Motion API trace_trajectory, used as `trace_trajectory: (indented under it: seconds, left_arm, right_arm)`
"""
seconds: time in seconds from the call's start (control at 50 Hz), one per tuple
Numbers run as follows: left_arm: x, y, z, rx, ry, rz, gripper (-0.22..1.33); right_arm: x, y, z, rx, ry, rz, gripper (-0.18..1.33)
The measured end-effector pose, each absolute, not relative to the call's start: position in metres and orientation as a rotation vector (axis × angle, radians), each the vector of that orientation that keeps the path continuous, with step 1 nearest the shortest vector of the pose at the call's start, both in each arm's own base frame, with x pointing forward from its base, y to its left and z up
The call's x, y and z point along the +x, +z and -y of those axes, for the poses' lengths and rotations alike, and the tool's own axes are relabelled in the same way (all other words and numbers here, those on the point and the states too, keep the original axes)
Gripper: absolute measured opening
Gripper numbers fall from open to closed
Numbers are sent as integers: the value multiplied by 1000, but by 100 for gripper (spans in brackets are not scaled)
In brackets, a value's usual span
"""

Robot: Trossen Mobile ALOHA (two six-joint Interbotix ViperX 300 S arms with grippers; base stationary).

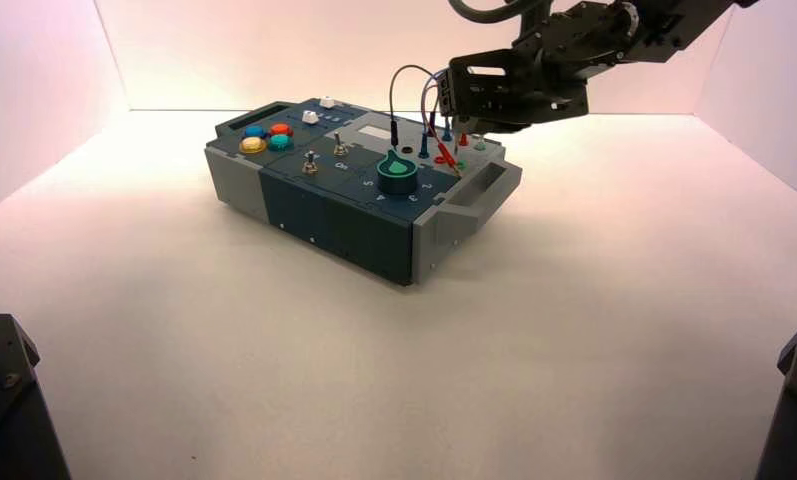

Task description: Insert the white wire.

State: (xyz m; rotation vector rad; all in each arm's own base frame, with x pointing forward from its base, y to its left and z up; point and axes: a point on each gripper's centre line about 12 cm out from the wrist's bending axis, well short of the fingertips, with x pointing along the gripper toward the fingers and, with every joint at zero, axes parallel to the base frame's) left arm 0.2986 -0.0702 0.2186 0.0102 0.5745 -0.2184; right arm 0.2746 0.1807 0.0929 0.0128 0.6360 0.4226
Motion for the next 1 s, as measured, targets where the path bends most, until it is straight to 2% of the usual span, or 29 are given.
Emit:
trace_trajectory:
  seconds: [0.74,1.0]
  left_arm:
    - [299,219,70,10,-218,-575,-17]
    - [299,219,70,11,-217,-571,-17]
  right_arm:
    - [271,94,-177,18,418,-639,-1]
    - [267,88,-183,4,433,-667,-1]
